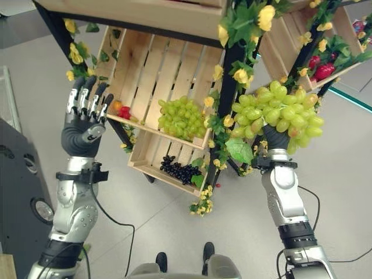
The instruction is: Pick up the fruits from the basket on one side to the basket on the other side
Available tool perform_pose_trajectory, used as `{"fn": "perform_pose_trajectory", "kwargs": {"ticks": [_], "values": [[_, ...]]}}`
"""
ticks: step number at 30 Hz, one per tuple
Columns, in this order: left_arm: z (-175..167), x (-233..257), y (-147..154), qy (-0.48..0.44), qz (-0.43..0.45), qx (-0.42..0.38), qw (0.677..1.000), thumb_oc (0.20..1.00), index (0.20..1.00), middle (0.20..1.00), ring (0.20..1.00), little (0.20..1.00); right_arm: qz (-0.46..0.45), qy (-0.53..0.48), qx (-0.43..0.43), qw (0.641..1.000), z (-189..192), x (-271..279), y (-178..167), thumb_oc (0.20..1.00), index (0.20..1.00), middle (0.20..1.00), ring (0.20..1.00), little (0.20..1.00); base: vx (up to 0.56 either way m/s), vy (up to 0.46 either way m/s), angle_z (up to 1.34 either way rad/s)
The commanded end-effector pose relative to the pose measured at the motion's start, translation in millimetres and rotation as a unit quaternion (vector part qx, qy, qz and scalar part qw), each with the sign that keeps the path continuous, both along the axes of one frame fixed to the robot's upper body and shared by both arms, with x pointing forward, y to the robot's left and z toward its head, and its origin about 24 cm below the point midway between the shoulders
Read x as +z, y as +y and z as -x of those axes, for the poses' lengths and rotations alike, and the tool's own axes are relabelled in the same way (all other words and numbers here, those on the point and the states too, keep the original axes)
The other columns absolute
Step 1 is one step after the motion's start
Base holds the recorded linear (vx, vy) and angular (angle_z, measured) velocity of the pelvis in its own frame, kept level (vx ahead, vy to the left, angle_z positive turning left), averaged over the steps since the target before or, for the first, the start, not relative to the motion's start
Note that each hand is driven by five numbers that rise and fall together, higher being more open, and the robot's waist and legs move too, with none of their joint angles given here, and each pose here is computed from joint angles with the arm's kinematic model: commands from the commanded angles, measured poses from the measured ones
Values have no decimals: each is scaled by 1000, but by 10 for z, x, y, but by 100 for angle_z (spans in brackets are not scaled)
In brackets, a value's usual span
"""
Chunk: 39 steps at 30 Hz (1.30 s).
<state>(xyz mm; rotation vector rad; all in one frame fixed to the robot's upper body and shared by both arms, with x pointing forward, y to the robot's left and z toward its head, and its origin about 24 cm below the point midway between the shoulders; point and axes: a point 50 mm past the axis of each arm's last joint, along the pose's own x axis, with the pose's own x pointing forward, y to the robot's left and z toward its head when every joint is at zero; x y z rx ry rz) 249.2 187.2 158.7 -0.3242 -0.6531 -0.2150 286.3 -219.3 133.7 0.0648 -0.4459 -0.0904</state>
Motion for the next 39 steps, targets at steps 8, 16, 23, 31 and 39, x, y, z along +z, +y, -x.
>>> {"fn": "perform_pose_trajectory", "kwargs": {"ticks": [8, 16, 23, 31, 39], "values": [[146, 9, 162, -11, -36, 59, 998, 1000, 1000, 1000, 1000, 1000, -1, -105, 36, 994, 141, 347, 120, 200, 200, 200, 200, 200, -31, -18, 0], [67, 91, 102, -29, -26, 50, 998, 1000, 1000, 1000, 1000, 1000, 20, -139, 22, 990, 242, 473, 116, 200, 200, 200, 200, 200, -123, 154, 21], [45, 177, 46, -50, -47, 39, 997, 1000, 1000, 1000, 1000, 1000, 15, -149, 11, 989, 226, 495, 157, 200, 200, 200, 200, 200, -78, 249, 23], [70, 170, 133, -46, -70, 59, 995, 1000, 1000, 1000, 1000, 1000, 12, -145, 44, 988, 135, 500, 316, 200, 200, 200, 200, 200, -106, 176, -33], [112, 150, 117, -41, -59, 49, 996, 1000, 1000, 1000, 1000, 1000, 16, -133, 49, 990, 106, 476, 314, 200, 200, 200, 200, 200, 54, -32, -2]]}}
